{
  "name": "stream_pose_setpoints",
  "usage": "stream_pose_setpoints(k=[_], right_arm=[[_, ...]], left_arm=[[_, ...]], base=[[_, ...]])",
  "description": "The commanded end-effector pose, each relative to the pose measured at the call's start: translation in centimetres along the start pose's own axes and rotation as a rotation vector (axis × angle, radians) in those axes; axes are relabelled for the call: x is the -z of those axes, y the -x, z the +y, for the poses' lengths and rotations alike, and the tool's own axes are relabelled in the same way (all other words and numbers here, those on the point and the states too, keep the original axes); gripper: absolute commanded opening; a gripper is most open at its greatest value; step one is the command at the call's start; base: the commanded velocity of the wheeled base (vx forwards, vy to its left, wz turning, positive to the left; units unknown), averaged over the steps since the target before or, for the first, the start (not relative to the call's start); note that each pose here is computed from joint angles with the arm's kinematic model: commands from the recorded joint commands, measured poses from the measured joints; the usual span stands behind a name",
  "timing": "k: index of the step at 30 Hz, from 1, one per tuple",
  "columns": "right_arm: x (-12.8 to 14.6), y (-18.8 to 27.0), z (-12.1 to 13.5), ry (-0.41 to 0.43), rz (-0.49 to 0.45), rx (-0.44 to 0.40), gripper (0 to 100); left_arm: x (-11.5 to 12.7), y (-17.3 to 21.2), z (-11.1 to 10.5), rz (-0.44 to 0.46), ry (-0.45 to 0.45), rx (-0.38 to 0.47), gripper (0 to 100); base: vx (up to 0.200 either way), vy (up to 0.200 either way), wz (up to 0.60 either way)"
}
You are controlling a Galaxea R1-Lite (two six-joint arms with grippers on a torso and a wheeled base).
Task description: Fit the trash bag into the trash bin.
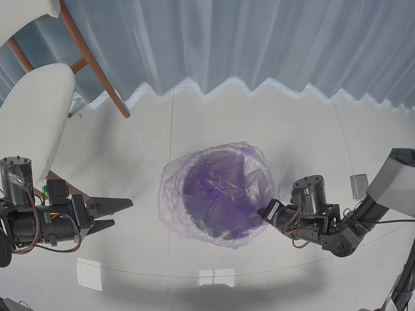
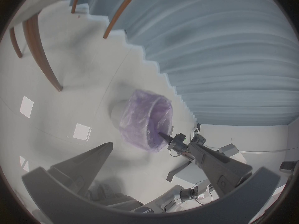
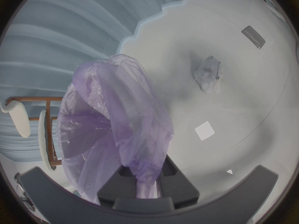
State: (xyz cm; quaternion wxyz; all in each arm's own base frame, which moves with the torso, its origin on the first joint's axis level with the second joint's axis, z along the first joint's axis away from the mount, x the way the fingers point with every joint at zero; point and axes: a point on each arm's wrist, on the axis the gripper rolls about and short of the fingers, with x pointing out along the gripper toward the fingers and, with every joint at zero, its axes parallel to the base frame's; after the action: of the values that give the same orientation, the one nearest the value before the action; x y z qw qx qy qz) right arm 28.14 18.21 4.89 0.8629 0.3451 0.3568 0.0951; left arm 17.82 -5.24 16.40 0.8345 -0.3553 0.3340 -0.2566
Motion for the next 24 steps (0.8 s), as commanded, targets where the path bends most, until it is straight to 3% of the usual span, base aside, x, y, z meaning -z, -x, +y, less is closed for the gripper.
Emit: stream_pose_setpoints(k=[1, 11, 16, 24], right_arm=[[-0.9, 2.1, 0.9, -0.034, -0.022, -0.034, 0], [-1.7, 4.8, 2.3, -0.121, 0.006, -0.093, 0], [-1.9, 5.9, 2.4, -0.183, 0.019, -0.118, 0], [-1.8, 6.4, 2.3, -0.187, 0.03, -0.124, 0]], left_arm=[[0.2, -2.9, 1.8, 0.095, 0.052, -0.053, 100], [-1.3, -7.7, 3.7, 0.032, 0.035, 0.021, 100], [-1.1, -9.8, 3.4, 0.043, 0.059, 0.069, 100], [-1.2, -12.4, 3.0, 0.036, 0.04, 0.121, 100]], base=[[0.0, 0.0, 0.0], [0.0, 0.0, 0.0], [0.0, 0.0, 0.0], [0.0, 0.0, 0.0]])
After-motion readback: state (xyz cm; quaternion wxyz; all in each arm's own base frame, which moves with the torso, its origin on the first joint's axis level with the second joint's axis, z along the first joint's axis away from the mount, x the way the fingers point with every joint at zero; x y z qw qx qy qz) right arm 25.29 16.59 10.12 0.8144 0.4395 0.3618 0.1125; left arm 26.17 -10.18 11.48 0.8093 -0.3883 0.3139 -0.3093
